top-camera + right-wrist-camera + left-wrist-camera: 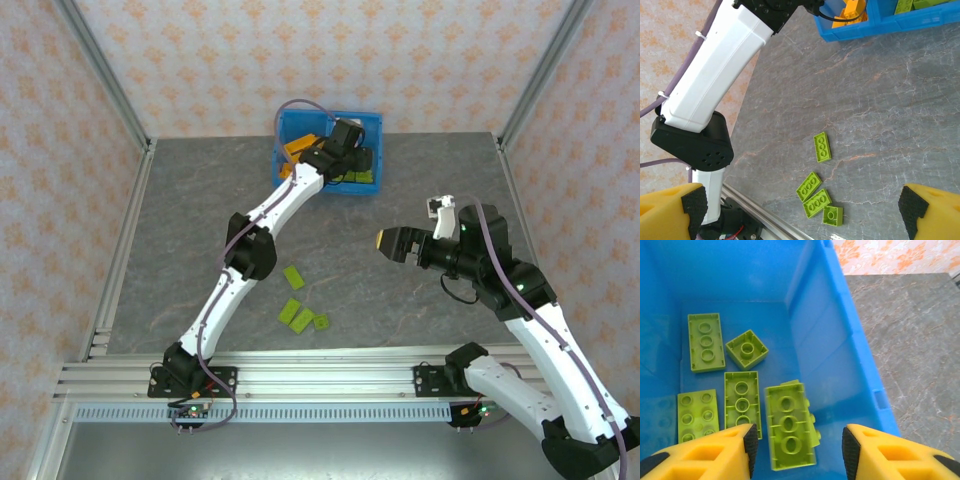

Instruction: Sort the legos into containers by color

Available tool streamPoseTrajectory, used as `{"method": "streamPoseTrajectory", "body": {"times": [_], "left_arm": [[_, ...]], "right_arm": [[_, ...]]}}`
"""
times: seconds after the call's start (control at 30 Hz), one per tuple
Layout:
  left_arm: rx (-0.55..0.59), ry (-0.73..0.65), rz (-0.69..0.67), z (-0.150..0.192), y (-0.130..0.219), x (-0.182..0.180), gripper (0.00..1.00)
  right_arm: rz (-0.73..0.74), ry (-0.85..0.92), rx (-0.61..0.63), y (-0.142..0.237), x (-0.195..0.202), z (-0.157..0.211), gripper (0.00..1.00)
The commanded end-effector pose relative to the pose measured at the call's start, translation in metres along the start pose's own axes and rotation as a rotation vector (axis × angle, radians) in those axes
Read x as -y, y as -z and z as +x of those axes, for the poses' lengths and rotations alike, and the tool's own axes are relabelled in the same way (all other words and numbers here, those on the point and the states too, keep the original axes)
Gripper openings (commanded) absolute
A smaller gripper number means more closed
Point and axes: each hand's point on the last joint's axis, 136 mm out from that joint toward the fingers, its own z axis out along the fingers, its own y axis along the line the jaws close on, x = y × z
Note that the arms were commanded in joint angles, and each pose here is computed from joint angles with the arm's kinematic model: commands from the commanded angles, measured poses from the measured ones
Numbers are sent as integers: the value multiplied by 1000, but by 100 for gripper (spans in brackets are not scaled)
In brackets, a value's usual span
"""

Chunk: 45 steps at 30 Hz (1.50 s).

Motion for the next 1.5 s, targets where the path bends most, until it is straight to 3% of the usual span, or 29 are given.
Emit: {"method": "streamPoseTrajectory", "body": {"times": [0.0,0.17,0.33,0.5,0.67,0.8,1.0,1.17,1.4,1.47], "left_arm": [[96,-10,82,-60,74,30,51],[92,-79,124,-72,146,45,52],[174,-156,95,-65,229,28,52],[151,-252,-51,-19,301,-23,54],[106,-288,-258,53,348,-95,54],[65,-321,-258,101,378,-118,58],[-4,-530,-113,157,420,-119,70],[82,-609,-12,186,434,-118,85],[206,-688,55,210,441,-119,93],[246,-705,59,210,443,-119,96]], "right_arm": [[19,-11,-4,0,6,5,99],[94,26,-16,-9,21,10,98],[196,113,-125,-34,31,25,98],[174,223,-243,-78,13,48,97],[221,384,-384,-134,3,80,95],[247,454,-459,-176,-3,100,94],[338,508,-541,-230,13,125,91],[349,490,-606,-263,22,149,87],[390,482,-672,-292,35,177,84],[418,477,-677,-296,42,180,78]]}}
